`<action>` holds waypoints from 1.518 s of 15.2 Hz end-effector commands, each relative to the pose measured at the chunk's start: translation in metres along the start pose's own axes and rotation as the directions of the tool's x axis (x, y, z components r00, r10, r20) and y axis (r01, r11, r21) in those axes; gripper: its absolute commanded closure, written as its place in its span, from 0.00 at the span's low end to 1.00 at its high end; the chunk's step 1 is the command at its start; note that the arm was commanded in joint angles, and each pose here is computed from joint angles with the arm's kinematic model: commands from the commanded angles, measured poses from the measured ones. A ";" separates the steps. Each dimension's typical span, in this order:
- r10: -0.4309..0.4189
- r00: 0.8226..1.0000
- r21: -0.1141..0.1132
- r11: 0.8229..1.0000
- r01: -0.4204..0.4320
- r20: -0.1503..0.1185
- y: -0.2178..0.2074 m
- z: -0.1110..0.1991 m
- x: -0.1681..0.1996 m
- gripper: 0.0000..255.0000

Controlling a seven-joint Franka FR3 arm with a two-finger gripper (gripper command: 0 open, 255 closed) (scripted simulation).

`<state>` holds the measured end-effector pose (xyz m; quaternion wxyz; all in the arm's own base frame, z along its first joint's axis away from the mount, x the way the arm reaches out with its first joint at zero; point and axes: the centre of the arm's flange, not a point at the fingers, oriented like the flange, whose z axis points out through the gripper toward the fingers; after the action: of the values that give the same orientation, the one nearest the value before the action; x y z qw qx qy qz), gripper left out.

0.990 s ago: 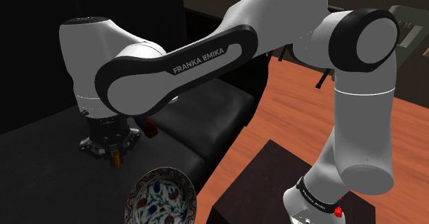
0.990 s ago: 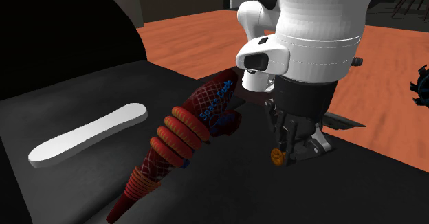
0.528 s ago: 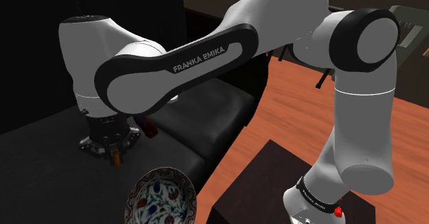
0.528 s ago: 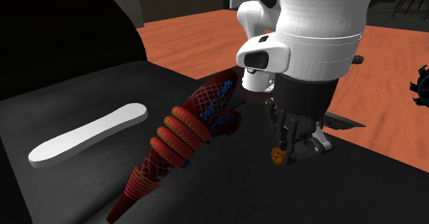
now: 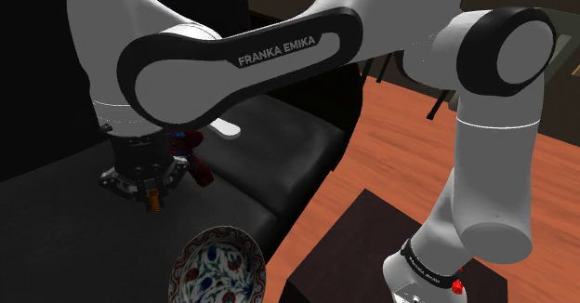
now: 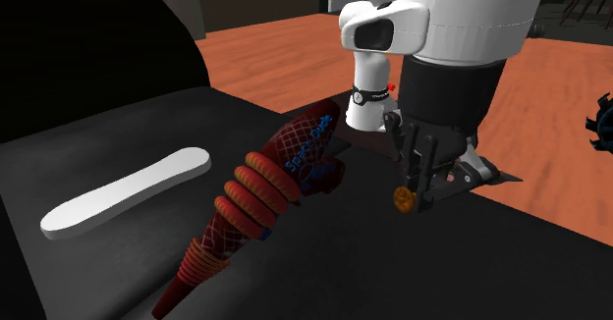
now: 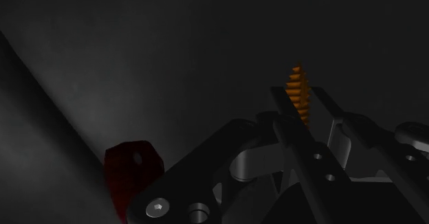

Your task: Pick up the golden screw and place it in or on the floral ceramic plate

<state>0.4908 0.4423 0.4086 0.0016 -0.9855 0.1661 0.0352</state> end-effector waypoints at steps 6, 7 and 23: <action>0.000 1.000 -0.001 1.000 0.000 0.000 0.001 -0.036 -0.002 1.00; 0.000 1.000 -0.001 1.000 0.000 0.000 0.001 -0.042 -0.002 1.00; 0.000 1.000 -0.001 1.000 0.000 0.000 0.068 -0.050 -0.148 1.00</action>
<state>0.3397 0.4263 0.4691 0.0013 -0.9856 0.1652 0.0351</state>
